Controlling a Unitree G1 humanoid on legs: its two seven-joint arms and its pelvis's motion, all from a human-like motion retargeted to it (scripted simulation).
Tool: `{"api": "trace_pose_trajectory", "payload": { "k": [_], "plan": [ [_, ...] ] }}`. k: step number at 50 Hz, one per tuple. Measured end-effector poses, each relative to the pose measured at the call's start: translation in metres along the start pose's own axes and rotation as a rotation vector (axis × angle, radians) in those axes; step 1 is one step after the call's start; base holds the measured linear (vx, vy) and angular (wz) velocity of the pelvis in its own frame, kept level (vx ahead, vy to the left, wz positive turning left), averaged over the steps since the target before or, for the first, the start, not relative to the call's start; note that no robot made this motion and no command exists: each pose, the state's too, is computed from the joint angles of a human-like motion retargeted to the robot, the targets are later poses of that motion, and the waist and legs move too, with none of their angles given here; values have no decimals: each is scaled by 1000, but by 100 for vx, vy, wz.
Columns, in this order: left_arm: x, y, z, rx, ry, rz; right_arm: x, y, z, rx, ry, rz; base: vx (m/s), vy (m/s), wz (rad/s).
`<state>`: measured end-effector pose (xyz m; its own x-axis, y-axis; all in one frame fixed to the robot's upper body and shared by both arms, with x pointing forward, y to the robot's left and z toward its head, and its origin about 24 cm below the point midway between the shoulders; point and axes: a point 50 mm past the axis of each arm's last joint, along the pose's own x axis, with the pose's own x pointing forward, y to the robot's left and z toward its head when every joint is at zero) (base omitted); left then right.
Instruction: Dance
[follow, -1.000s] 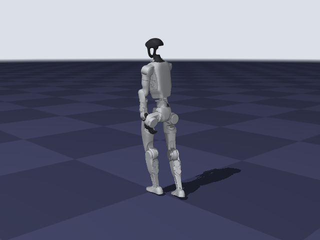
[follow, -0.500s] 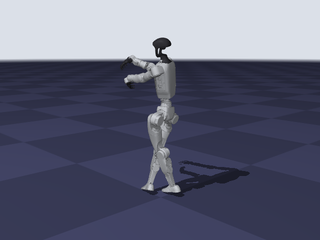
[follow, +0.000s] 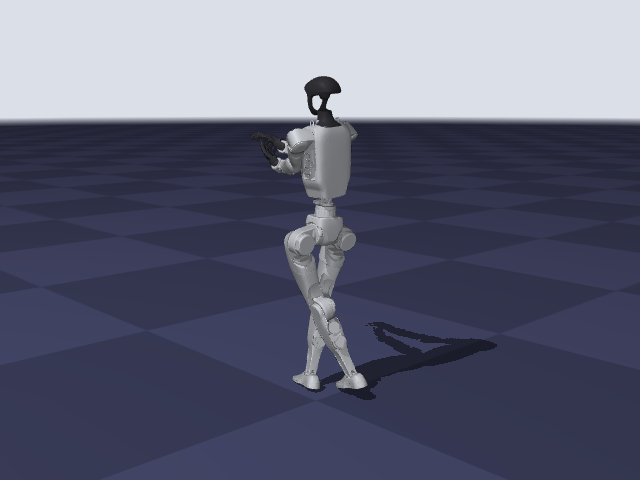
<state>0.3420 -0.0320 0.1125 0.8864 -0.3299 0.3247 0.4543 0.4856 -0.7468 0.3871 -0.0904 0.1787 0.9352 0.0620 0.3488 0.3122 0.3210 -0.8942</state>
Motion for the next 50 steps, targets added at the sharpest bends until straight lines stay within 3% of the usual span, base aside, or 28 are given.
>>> {"api": "trace_pose_trajectory", "payload": {
  "k": [5,10,17,22,25,28,33,42,50],
  "plan": [
    [-67,93,-5,246,68,372,-58,74,9,351,-30,-95,-18,15,-120],
    [-157,159,-12,403,283,721,-145,137,-6,723,321,-130,-14,3,-93],
    [-279,197,-8,548,507,1121,-271,182,-94,783,966,104,-6,15,-97],
    [-374,216,31,551,594,1395,-370,191,-128,862,1352,443,6,9,-65],
    [-425,218,57,497,680,1509,-430,181,-145,1021,1563,647,10,-1,-35],
    [-456,219,88,411,749,1527,-480,159,-154,1333,1736,764,-3,-3,17],
    [-469,223,150,268,830,1448,-545,104,-167,1758,1973,632,-2,-7,9],
    [-461,207,266,294,931,1342,-579,-1,-236,1613,2105,186,-4,1,6],
    [-423,192,350,562,847,1381,-569,-90,-296,1202,2098,-215,-4,1,5]
  ]
}}
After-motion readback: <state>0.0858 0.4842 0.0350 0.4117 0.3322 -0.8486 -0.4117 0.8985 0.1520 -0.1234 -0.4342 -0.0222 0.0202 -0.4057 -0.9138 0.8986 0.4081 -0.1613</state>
